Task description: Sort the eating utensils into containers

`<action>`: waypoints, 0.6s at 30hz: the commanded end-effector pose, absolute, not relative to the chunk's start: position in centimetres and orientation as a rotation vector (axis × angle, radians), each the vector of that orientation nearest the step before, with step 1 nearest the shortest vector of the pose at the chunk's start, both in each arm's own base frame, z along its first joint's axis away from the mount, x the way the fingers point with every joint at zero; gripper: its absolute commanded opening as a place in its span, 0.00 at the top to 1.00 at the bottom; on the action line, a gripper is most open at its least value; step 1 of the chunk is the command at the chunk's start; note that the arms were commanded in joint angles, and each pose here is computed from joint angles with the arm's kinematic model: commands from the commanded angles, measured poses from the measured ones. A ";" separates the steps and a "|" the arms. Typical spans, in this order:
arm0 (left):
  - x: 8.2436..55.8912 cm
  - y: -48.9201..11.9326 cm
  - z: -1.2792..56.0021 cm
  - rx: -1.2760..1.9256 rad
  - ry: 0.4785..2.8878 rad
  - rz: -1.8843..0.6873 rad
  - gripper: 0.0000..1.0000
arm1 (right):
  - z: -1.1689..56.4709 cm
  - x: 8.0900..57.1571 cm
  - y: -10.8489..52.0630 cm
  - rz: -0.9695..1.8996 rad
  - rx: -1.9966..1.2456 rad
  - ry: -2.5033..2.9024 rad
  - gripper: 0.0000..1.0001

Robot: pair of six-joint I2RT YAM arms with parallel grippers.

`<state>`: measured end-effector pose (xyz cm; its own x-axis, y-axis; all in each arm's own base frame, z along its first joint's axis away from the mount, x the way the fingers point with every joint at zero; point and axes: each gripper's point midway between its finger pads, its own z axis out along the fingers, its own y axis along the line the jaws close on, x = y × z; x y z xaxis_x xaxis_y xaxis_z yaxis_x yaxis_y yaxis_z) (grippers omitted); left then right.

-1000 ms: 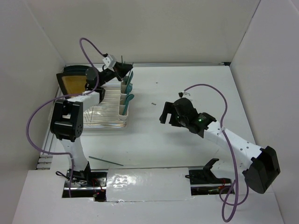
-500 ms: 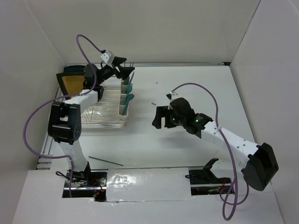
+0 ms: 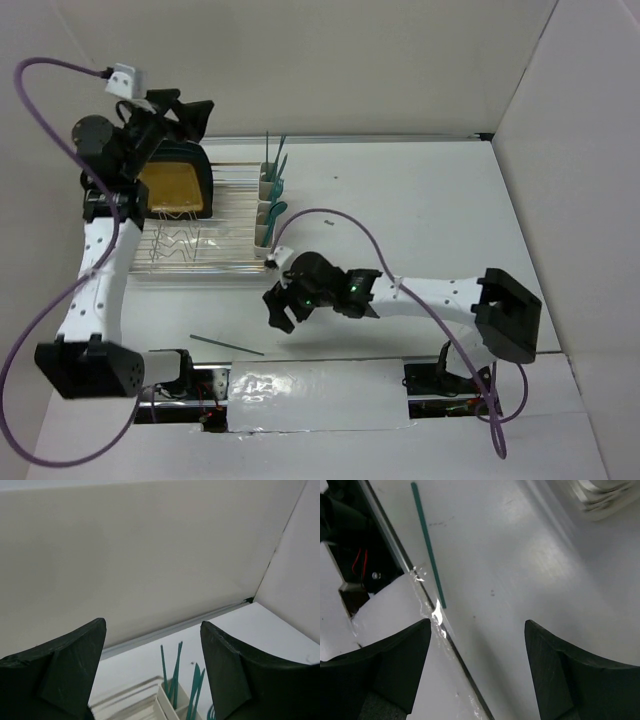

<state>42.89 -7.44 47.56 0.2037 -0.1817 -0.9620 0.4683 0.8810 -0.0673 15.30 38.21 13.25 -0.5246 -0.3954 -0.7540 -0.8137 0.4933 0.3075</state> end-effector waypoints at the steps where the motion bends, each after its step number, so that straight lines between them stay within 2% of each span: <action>1: 38.9 -5.9 46.0 0.220 1.406 -0.434 0.11 | 13.0 14.2 41.9 0.890 -0.998 2.047 0.20; 5: 34.7 -4.6 42.8 0.163 1.447 -0.353 0.11 | 11.1 12.4 45.0 0.862 -1.111 2.016 0.23; 8: 32.6 -4.3 42.6 0.141 1.465 -0.319 0.10 | 9.4 12.3 46.6 0.828 -1.184 2.005 0.25; 14: 30.0 -4.6 41.8 0.140 1.472 -0.301 0.09 | 7.0 10.9 48.6 0.780 -1.282 1.989 0.30; 18: 29.9 -4.1 40.8 0.107 1.494 -0.286 0.09 | 4.3 10.7 48.7 0.704 -1.297 2.027 0.38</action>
